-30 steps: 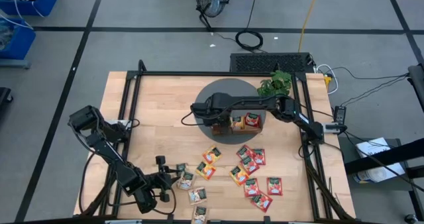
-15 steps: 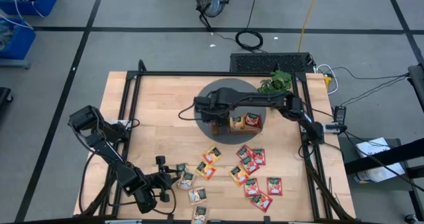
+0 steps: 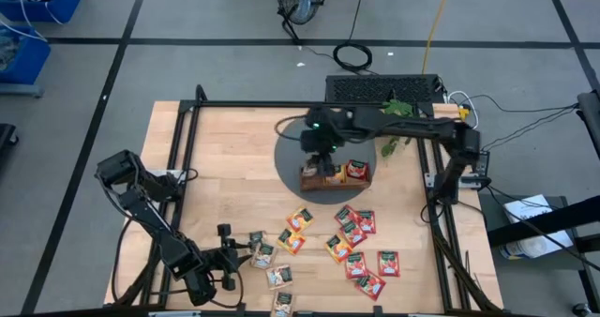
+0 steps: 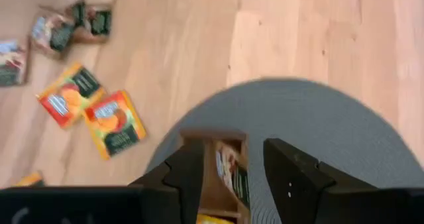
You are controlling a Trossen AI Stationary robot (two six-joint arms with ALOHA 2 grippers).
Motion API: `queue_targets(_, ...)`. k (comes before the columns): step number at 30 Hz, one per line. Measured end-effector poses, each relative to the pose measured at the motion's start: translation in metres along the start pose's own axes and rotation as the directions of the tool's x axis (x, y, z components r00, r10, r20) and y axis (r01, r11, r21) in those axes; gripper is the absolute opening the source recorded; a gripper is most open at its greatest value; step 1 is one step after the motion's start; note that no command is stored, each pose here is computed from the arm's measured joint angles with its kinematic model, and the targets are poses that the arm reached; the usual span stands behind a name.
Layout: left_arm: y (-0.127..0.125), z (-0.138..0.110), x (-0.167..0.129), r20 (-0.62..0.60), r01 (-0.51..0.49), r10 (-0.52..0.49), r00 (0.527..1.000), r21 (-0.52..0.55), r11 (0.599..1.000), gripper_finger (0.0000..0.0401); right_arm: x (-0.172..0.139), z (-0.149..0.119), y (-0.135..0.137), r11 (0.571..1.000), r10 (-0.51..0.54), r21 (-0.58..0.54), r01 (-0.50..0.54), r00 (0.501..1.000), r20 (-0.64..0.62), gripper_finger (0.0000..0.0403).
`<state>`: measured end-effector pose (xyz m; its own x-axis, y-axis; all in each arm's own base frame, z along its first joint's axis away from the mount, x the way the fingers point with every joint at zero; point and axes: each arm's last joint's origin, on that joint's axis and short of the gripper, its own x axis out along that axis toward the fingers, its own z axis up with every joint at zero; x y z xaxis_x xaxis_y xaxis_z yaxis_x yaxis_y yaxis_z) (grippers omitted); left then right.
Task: Pick & Place Tea
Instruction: Put the brown tea bag into the left section of the wooden organizer
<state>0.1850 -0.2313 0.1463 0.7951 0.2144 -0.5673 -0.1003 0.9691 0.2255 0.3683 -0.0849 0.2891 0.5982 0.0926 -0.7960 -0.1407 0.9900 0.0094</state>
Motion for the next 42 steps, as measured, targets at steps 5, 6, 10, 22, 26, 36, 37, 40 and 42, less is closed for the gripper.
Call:
queue_targets(5,0.000,0.000,0.000,0.001,-0.001,0.001,1.000,-0.007,1.000,0.0124,-0.004,-0.041,-0.010,0.995,0.048,0.077,-0.061,0.986,0.157,0.0141)
queue_targets(6,0.000,0.000,0.000,0.001,-0.001,0.001,1.000,-0.008,1.000,0.0124,-0.004,-0.047,-0.011,0.992,0.067,0.094,-0.086,0.980,0.187,0.0141)
queue_targets(10,0.001,0.001,0.002,0.000,-0.006,0.006,1.000,-0.013,1.000,0.0124,0.010,-0.070,-0.009,0.985,0.076,0.142,-0.098,0.985,0.152,0.0141)
queue_targets(22,0.004,0.003,0.006,0.000,-0.024,0.024,1.000,-0.017,1.000,0.0124,0.048,-0.083,-0.012,0.988,-0.015,0.154,0.005,0.998,0.064,0.0141)
queue_targets(26,0.004,0.003,0.005,0.000,-0.022,0.022,1.000,-0.012,1.000,0.0124,0.059,-0.085,-0.014,0.988,-0.008,0.155,-0.001,0.998,0.058,0.0141)
queue_targets(36,0.003,0.003,0.005,0.000,-0.022,0.022,1.000,-0.005,1.000,0.0124,0.069,-0.080,0.000,0.995,0.028,0.100,-0.032,0.999,0.035,0.0046)
queue_targets(37,0.004,0.002,0.005,0.000,-0.022,0.022,1.000,-0.005,1.000,0.0124,0.068,-0.076,0.001,0.995,0.030,0.097,-0.034,0.999,0.040,0.0025)
queue_targets(40,0.004,0.003,0.005,0.000,-0.022,0.022,1.000,-0.003,1.000,0.0124,0.060,-0.059,0.007,0.994,0.038,0.106,-0.041,0.999,0.031,0.0009)
queue_targets(42,0.004,0.003,0.005,0.000,-0.022,0.022,1.000,-0.003,1.000,0.0124,0.052,-0.047,0.011,0.994,0.017,0.104,-0.017,1.000,0.000,0.0007)
